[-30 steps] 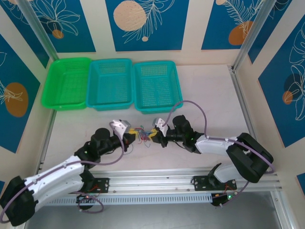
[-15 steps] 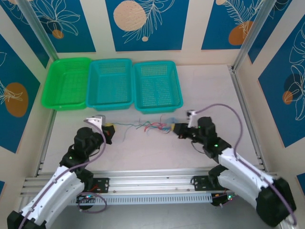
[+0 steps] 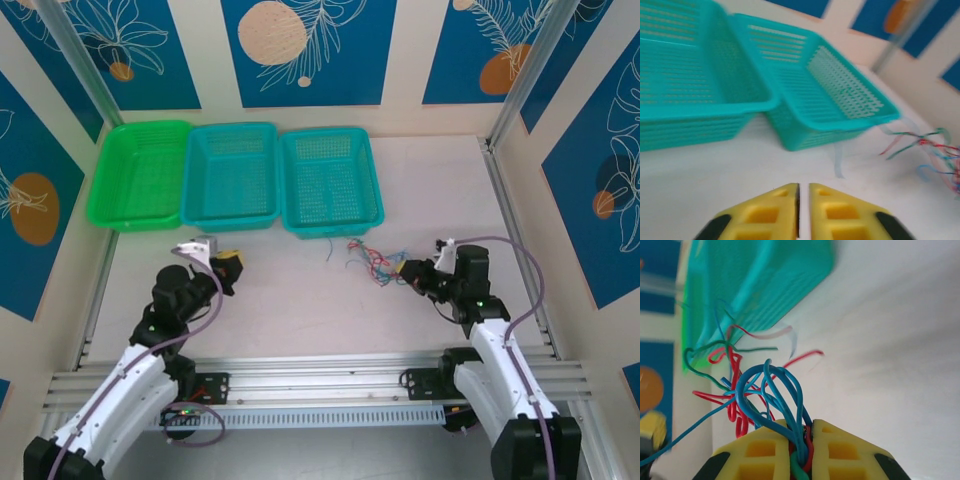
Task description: Untangle the cables
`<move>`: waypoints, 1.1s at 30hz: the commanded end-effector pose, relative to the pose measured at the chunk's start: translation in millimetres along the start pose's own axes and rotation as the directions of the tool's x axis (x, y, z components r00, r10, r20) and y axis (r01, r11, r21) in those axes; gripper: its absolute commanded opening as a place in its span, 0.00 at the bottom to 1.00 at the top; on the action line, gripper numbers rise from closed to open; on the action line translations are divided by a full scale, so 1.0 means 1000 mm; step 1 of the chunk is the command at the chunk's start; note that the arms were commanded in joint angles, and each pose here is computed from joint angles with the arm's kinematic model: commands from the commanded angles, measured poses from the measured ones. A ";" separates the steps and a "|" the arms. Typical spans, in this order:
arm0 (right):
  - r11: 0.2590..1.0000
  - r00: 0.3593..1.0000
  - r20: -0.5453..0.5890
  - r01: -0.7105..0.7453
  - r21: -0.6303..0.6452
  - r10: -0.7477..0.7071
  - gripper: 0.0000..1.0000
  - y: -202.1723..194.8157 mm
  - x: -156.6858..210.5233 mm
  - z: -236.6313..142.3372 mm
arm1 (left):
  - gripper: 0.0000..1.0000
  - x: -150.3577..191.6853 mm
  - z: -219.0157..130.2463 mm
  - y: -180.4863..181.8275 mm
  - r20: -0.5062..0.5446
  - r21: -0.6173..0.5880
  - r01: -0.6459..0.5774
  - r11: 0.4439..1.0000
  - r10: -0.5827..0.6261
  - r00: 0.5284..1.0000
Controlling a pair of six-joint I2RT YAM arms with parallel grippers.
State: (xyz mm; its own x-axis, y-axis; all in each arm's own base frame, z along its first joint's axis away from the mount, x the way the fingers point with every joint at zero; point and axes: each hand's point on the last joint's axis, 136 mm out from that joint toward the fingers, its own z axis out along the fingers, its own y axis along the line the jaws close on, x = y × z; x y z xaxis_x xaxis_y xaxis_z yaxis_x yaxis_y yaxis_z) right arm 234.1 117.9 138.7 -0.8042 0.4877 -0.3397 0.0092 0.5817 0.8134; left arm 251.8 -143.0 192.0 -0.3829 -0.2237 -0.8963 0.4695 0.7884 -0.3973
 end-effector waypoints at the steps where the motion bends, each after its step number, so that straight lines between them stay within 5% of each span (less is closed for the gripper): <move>1: 0.959 0.973 -0.045 0.214 -0.183 -0.226 0.00 0.062 0.008 -0.011 | 0.22 -0.006 -0.002 -0.059 0.034 0.295 -0.124 0.947 0.120 0.992; 8: 0.878 0.917 -0.094 0.337 -0.340 -0.388 0.00 0.118 0.027 -0.019 | 0.60 0.025 0.005 -0.110 -0.051 0.479 -0.248 0.842 0.309 0.950; 11: 0.854 0.899 -0.120 0.350 -0.384 -0.422 0.00 0.136 0.032 -0.023 | 0.72 0.028 0.017 -0.107 -0.065 0.443 -0.279 0.852 0.340 0.938; 16: 0.794 0.856 -0.151 0.373 -0.480 -0.494 0.00 0.163 0.049 -0.032 | 0.77 0.010 0.031 -0.083 0.013 0.273 -0.351 0.896 0.361 0.932; 26: 0.793 0.843 -0.166 0.391 -0.467 -0.512 0.00 0.167 0.055 -0.032 | 0.72 -0.013 0.019 -0.085 0.129 0.222 -0.435 0.872 0.416 0.900; 29: 0.803 0.846 -0.168 0.390 -0.451 -0.506 0.00 0.163 0.053 -0.030 | 0.61 -0.022 0.005 -0.089 0.195 0.216 -0.474 0.854 0.438 0.878; 30: 0.807 0.848 -0.169 0.388 -0.446 -0.501 0.00 0.163 0.053 -0.029 | 0.47 -0.023 0.000 -0.095 0.213 0.242 -0.484 0.841 0.440 0.872; 32: 0.812 0.851 -0.181 0.375 -0.447 -0.493 0.00 0.162 0.053 -0.027 | 0.00 -0.023 -0.008 -0.110 0.228 0.320 -0.489 0.811 0.435 0.871; 33: 0.814 0.853 -0.185 0.369 -0.449 -0.488 0.00 0.162 0.053 -0.026 | 0.00 -0.023 -0.009 -0.114 0.224 0.347 -0.481 0.806 0.427 0.876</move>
State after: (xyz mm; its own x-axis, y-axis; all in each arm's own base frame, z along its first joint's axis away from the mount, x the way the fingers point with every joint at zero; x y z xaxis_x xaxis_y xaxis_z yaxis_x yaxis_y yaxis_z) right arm 176.8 220.0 258.1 -0.8035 0.0137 -0.5952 -0.5493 0.3683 0.7500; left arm 214.2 -214.0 249.0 0.0003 0.0191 -0.9998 0.7850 0.6194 0.0121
